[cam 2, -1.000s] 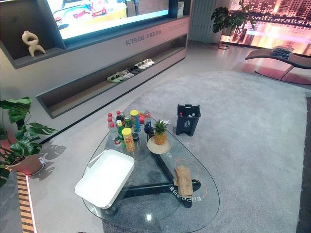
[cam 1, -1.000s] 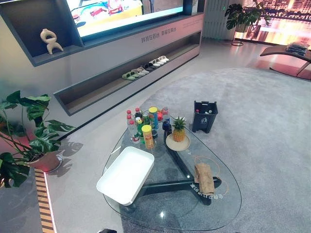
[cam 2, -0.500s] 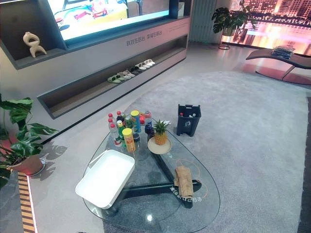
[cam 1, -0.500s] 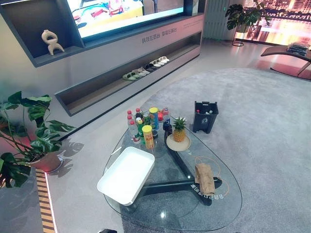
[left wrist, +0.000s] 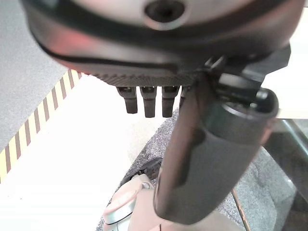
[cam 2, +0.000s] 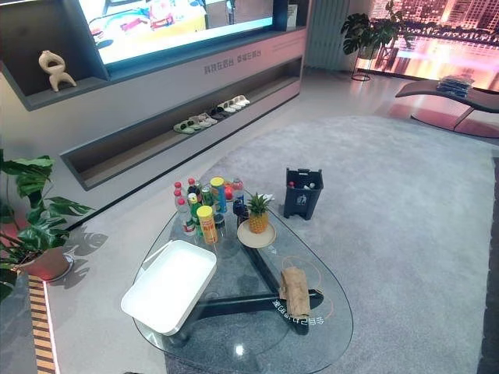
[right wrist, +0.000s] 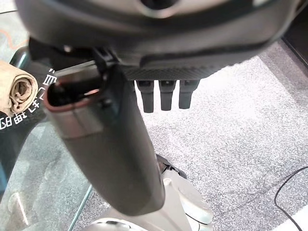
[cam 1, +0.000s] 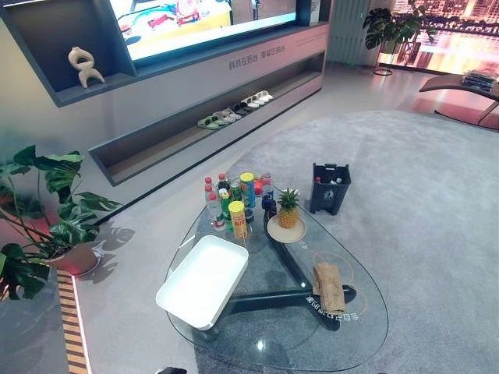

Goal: Wipe the table with a cloth and put it in the basket.

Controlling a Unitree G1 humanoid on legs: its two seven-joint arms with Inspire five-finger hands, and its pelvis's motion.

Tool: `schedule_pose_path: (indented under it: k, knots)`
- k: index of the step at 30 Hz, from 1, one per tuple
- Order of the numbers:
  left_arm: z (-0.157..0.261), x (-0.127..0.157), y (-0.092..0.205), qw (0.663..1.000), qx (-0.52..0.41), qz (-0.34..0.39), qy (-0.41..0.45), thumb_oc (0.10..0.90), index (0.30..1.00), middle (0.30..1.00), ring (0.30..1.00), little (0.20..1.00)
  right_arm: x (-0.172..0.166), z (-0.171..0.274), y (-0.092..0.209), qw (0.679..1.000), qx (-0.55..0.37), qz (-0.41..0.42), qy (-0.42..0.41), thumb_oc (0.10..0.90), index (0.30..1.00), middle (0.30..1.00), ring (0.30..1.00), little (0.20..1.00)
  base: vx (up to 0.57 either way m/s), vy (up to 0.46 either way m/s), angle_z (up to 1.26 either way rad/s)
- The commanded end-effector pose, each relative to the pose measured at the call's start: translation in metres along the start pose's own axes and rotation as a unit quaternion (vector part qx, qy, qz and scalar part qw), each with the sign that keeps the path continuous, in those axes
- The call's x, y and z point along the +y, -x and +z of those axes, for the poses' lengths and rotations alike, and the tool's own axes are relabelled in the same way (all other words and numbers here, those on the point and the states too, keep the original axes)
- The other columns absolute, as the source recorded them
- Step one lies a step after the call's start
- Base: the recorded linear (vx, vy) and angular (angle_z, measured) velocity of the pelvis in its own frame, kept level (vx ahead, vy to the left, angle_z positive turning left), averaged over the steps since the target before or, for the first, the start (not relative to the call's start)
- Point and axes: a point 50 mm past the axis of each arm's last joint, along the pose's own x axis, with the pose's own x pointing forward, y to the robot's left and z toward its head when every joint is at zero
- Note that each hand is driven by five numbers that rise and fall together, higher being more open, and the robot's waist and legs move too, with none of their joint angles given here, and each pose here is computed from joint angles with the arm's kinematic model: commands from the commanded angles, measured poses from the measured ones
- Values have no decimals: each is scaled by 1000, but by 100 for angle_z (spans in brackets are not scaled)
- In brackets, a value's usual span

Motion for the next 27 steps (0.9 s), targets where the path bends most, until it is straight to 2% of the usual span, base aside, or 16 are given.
schedule_pose_path:
  k: [1,10,14,16,17,21,27]
  knots:
    - [15,29,0,999,-10,38,13,800,900,900,900,900,-18,16,0,999,-7,-37,-25,800,900,900,900,900,0,0,0]
    - [18,45,2,996,-29,68,49,800,900,900,900,900,-32,9,1,998,7,-55,4,800,900,900,900,900,30,1,0]
    - [42,54,3,992,-71,91,56,800,900,900,900,900,-39,21,2,997,-14,-64,30,800,900,900,900,900,-95,13,2]
    - [72,73,8,983,-120,113,83,800,900,900,900,900,-54,48,6,994,-50,-93,29,800,900,900,900,900,-276,46,3]
    - [73,73,8,983,-120,113,83,800,900,900,900,900,-54,48,6,994,-50,-93,29,800,900,900,900,900,-220,22,1]
    - [115,101,21,951,-200,136,193,800,900,900,900,900,-79,86,16,983,-109,-146,-7,800,900,900,900,900,-246,10,8]
    - [129,126,32,899,-253,134,331,800,900,900,900,900,-113,109,30,959,-161,-225,-62,800,900,900,900,900,-134,-7,-3]
